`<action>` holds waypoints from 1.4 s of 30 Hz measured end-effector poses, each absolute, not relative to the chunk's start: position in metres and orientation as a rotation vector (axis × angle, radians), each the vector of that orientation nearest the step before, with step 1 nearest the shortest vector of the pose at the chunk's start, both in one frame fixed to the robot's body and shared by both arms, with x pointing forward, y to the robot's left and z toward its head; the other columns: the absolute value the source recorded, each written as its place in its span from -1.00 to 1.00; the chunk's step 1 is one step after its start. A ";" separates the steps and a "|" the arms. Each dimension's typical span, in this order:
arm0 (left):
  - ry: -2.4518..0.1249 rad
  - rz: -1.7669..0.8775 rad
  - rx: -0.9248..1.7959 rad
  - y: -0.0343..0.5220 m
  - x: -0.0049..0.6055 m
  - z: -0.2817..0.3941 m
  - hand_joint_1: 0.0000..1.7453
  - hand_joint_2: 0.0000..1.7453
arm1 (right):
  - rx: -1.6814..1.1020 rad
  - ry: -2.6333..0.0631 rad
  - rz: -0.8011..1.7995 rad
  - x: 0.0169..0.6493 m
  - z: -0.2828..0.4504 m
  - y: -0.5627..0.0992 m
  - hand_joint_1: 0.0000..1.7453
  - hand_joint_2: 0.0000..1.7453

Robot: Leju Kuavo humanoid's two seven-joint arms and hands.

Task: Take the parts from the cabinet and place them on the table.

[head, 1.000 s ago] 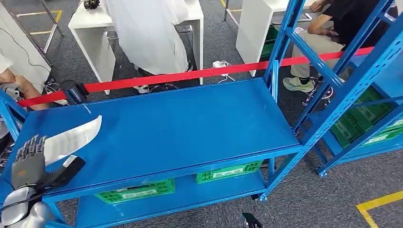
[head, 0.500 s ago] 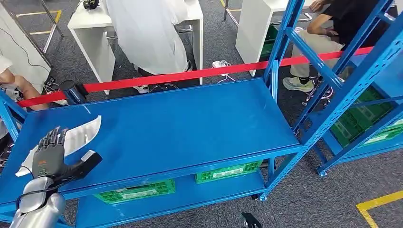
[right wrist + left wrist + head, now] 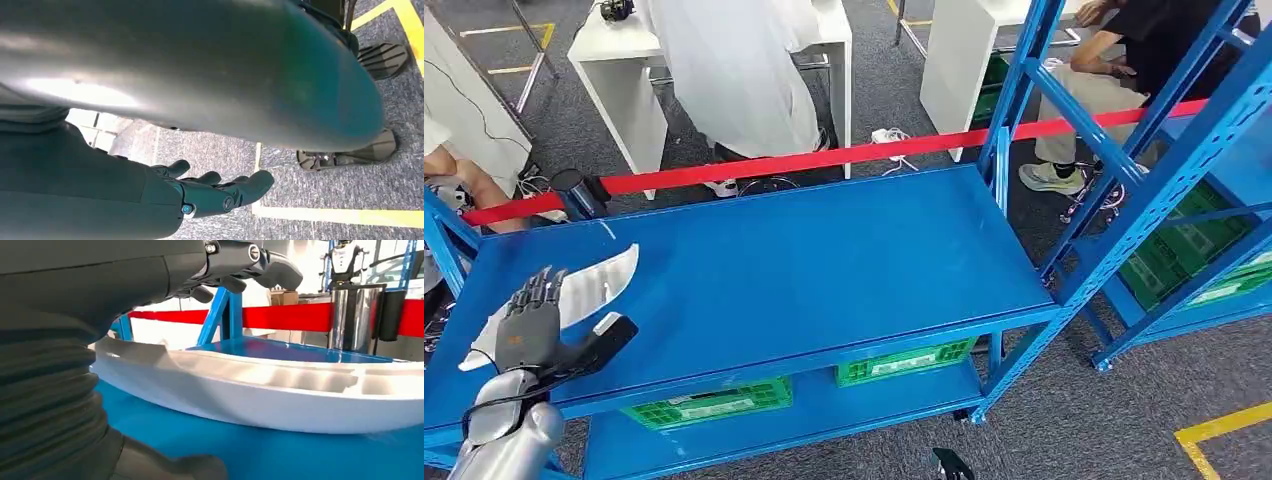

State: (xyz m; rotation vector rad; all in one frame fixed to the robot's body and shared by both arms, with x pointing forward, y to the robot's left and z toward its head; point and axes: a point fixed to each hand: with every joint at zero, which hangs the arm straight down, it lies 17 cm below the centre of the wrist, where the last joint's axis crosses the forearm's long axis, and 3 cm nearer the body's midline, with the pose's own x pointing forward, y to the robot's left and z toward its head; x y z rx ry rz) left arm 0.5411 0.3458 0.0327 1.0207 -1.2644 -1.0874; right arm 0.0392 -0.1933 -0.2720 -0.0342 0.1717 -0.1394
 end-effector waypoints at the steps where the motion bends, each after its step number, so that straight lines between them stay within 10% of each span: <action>1: -1.259 -1.089 1.024 0.347 0.541 0.032 -1.00 1.00 | -0.035 0.172 -0.141 0.039 -0.272 -0.193 -1.00 -1.00; 15: -1.214 -1.088 1.051 0.367 0.542 0.031 -0.96 1.00 | -0.045 0.175 -0.159 0.039 -0.272 -0.197 -1.00 -1.00; 16: -1.213 -1.085 1.051 0.369 0.541 0.031 1.00 1.00 | -0.045 0.175 -0.159 0.039 -0.272 -0.196 -1.00 -1.00; 40: -1.205 -1.044 1.078 0.399 0.521 0.020 1.00 1.00 | -0.059 0.166 -0.139 0.043 -0.272 -0.199 -1.00 -1.00; 41: -1.208 -1.042 1.085 0.400 0.521 0.021 1.00 -1.00 | -0.061 0.166 -0.140 0.043 -0.272 -0.200 -1.00 -1.00; 42: -1.216 -1.039 1.097 0.400 0.520 0.022 1.00 -1.00 | -0.062 0.166 -0.141 0.043 -0.272 -0.200 -1.00 -1.00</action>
